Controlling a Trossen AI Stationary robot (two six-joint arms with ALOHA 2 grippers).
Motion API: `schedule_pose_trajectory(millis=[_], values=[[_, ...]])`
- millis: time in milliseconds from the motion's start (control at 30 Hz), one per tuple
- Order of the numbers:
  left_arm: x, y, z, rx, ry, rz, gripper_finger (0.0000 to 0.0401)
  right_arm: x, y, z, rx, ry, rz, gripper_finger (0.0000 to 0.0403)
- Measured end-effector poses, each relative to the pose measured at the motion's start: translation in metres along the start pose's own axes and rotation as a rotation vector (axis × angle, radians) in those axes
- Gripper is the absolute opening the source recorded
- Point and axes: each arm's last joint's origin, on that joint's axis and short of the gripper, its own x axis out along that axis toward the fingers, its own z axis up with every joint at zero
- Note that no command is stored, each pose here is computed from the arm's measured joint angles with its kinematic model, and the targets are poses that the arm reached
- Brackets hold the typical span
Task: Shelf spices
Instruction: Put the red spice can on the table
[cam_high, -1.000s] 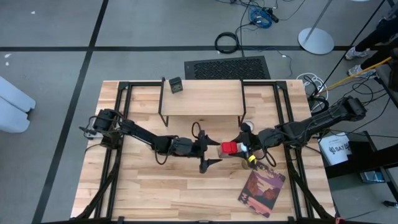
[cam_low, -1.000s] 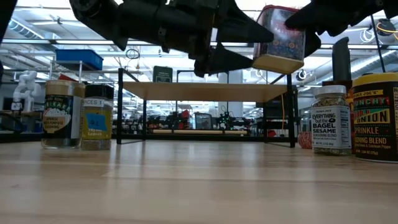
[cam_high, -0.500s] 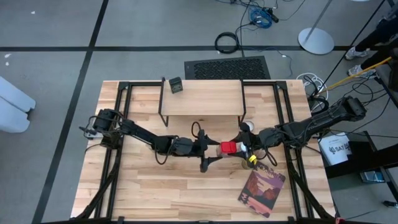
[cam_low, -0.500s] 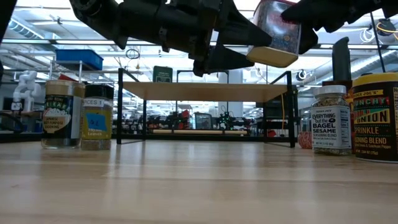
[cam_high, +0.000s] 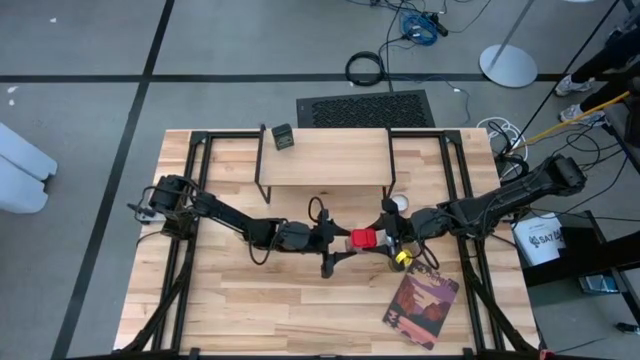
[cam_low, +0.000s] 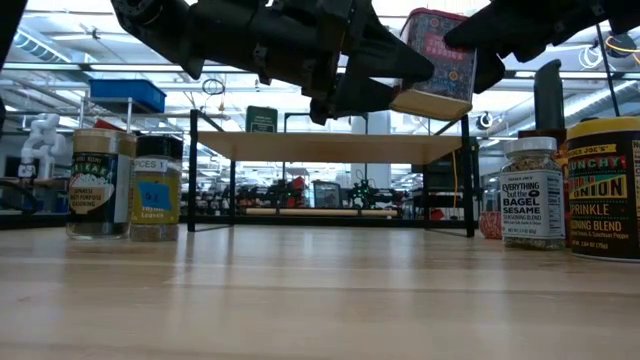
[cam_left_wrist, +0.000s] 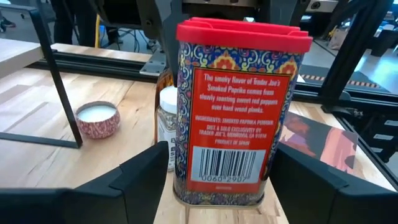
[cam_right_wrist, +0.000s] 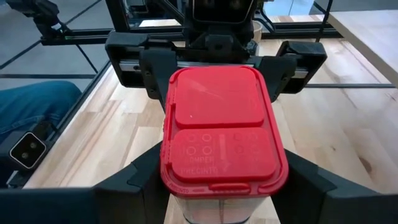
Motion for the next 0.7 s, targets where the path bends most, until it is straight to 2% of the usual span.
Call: schedule_pose_trajectory(millis=[300, 533, 700], values=[[-0.0001, 0.0002, 0.0001, -0.001, 0.0, 0.008, 0.0268, 0.0, 0.0001, 0.0007, 0.001, -0.007, 0.0, 0.0213], [-0.0001, 0.0002, -0.0001, 0.008, 0.002, 0.012, 0.0229, 0.0, 0.0001, 0.0008, 0.003, -0.009, -0.001, 0.0213], [-0.0001, 0.0001, -0.0002, 0.006, 0.003, 0.007, 0.0229, 0.0, 0.0001, 0.0009, 0.007, -0.009, 0.001, 0.0213]])
